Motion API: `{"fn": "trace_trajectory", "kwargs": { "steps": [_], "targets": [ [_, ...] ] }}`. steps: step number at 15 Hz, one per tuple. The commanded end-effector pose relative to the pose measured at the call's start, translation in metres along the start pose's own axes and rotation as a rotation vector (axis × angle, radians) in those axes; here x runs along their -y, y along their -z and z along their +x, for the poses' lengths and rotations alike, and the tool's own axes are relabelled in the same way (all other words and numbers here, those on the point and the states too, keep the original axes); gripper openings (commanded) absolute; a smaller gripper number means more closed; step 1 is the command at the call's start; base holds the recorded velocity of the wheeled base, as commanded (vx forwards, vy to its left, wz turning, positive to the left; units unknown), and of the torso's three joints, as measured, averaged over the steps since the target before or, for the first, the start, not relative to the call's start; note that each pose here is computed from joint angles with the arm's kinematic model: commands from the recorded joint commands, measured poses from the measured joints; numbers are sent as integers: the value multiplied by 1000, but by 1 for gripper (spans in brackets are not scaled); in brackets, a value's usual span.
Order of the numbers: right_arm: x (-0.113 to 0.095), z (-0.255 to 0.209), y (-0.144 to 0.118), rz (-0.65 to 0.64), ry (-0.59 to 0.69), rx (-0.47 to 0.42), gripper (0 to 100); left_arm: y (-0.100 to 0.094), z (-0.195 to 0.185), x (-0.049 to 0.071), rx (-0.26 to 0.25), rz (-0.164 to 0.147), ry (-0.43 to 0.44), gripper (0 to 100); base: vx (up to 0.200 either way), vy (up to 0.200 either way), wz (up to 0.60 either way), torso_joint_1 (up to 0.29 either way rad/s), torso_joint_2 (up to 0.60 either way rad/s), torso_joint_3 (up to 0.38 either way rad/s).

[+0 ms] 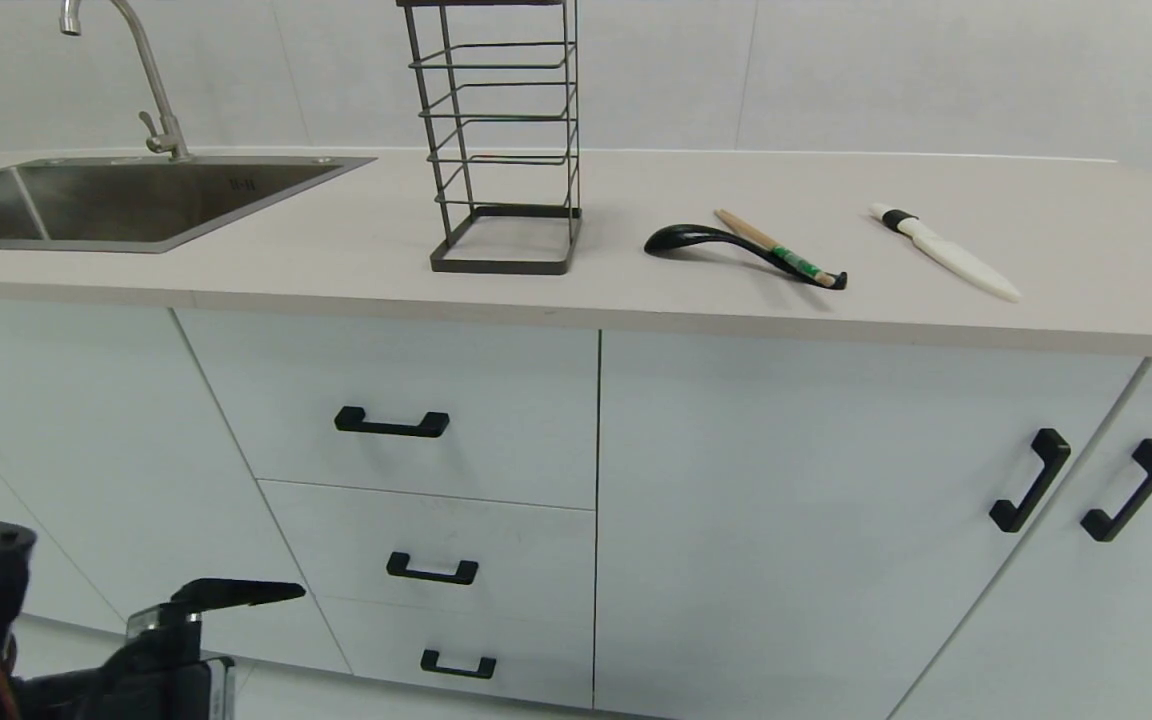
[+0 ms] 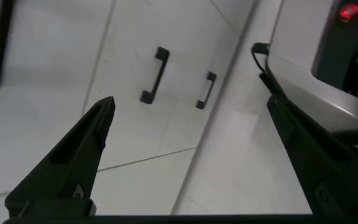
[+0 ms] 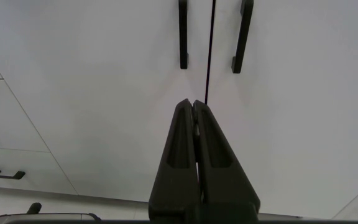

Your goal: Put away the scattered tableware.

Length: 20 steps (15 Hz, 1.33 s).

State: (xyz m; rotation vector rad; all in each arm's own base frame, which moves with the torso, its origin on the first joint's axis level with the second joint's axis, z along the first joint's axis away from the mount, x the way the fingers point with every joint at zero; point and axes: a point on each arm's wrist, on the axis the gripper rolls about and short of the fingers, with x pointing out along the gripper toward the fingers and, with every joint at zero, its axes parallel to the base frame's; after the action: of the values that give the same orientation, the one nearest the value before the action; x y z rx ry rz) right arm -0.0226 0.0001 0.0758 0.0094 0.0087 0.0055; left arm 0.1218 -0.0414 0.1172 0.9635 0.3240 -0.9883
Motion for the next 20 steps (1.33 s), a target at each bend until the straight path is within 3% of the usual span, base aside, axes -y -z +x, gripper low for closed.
{"fn": "trace_trajectory", "kwargs": {
  "steps": [1,3,5,8,12,20],
  "targets": [
    [0,0,0,0,-1,-2,0,6,26,-1,-55,11,127,100,0,0,0,0,0,0],
    [0,0,0,0,-1,-2,0,11,38,-3,-109,17,142,100,0,0,0,0,0,0],
    [0,0,0,0,-1,-2,0,20,59,-4,-166,4,185,100,0,0,0,0,0,0],
    [0,0,0,0,-1,-2,0,28,91,-11,-156,18,177,100,0,0,0,0,0,0],
    [0,0,0,0,-1,-2,0,36,126,-6,-146,40,210,100,0,0,0,0,0,0],
    [0,0,0,0,-1,-4,0,59,172,-8,-177,55,84,100,0,0,0,0,0,0]
  ]
}}
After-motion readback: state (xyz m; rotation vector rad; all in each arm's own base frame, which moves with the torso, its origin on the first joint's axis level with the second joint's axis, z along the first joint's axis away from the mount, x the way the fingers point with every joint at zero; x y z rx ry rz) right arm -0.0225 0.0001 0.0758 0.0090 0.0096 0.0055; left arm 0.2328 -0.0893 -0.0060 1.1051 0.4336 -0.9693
